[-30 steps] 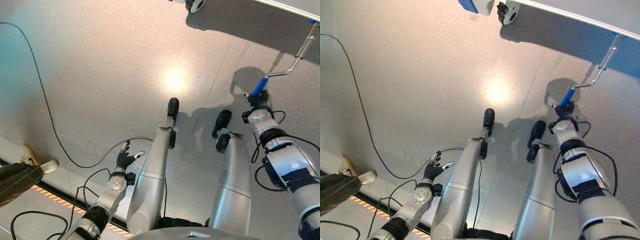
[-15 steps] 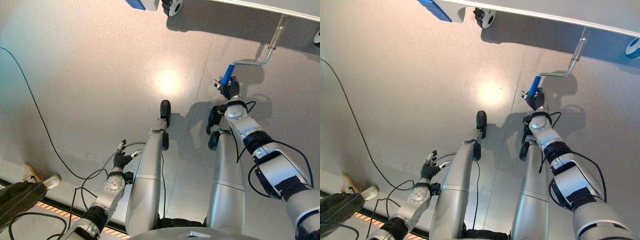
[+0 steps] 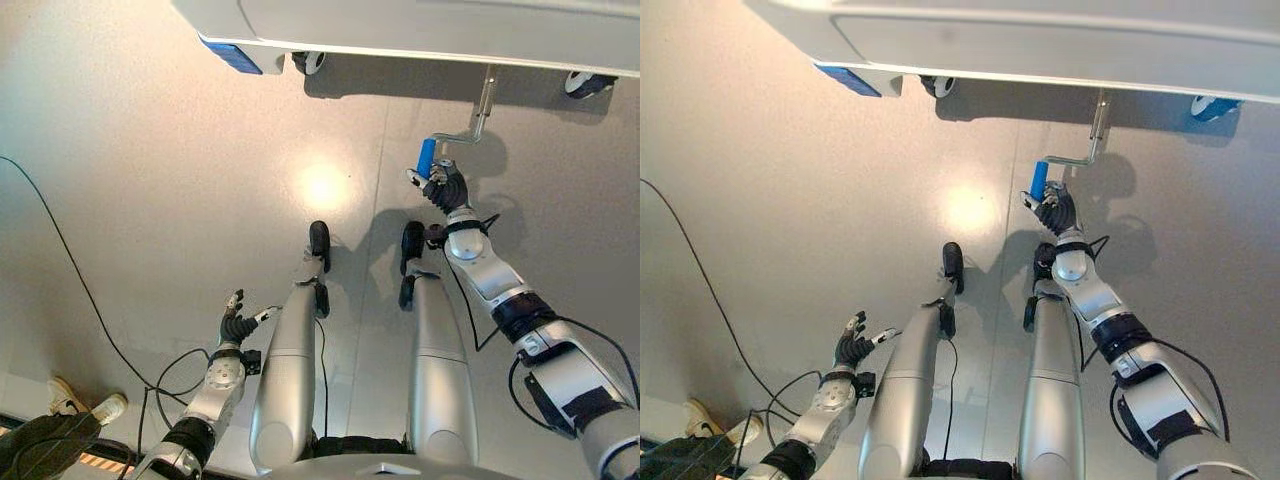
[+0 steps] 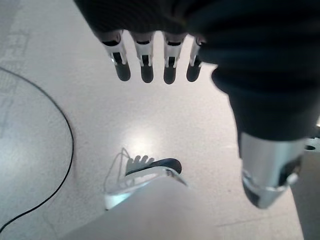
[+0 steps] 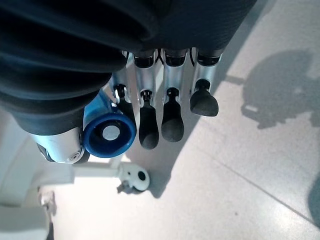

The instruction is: Raise the hospital bed

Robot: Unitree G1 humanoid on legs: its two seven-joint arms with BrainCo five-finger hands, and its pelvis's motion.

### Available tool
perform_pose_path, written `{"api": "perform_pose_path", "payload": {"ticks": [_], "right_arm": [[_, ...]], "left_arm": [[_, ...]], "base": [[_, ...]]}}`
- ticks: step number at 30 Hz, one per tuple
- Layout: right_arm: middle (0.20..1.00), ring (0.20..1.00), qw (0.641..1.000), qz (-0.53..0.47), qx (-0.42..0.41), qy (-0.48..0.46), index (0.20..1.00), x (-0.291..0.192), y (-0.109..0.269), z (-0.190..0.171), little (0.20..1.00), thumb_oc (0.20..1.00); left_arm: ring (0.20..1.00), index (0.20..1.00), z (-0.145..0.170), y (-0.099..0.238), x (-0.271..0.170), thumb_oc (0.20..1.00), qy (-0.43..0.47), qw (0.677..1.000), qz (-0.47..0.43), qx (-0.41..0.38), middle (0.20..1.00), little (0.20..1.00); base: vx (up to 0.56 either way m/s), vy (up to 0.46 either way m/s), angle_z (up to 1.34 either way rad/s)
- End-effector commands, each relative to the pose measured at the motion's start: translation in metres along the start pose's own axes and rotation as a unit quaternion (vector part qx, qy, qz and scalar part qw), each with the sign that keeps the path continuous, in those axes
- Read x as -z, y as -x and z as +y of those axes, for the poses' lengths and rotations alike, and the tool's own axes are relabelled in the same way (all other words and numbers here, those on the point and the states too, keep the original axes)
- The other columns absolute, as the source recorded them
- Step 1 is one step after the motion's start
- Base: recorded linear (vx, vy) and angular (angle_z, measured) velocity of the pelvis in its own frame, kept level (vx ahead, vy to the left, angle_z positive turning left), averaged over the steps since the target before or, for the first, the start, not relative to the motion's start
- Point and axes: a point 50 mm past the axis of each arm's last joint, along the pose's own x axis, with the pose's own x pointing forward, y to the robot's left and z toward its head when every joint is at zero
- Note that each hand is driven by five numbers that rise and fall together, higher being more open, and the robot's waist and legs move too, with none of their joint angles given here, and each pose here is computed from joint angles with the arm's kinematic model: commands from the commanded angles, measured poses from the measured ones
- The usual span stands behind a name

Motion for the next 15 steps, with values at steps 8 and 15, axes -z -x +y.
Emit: {"api": "perform_pose_path", "payload": {"ticks": [8, 15], "right_arm": [[0.200, 0.200, 0.946, -0.285, 0.043, -0.149, 0.200, -0.121, 0.003, -0.035, 0.200, 0.200], [0.200, 0.200, 0.942, -0.269, 0.086, -0.181, 0.200, -0.105, 0.006, -0.055, 0.200, 0.200]], "left_arm": [[1.000, 1.000, 0.018, 0.017, 0.033, 1.000, -0.016, 0.999, 0.049, -0.014, 1.000, 1.000], [1.000, 1.000, 0.021, 0.019, 0.040, 1.000, -0.016, 0.998, 0.064, -0.021, 1.000, 1.000]], "base": [[0.01, -0.025, -0.03], [0.00, 0.000, 0.00]]}}
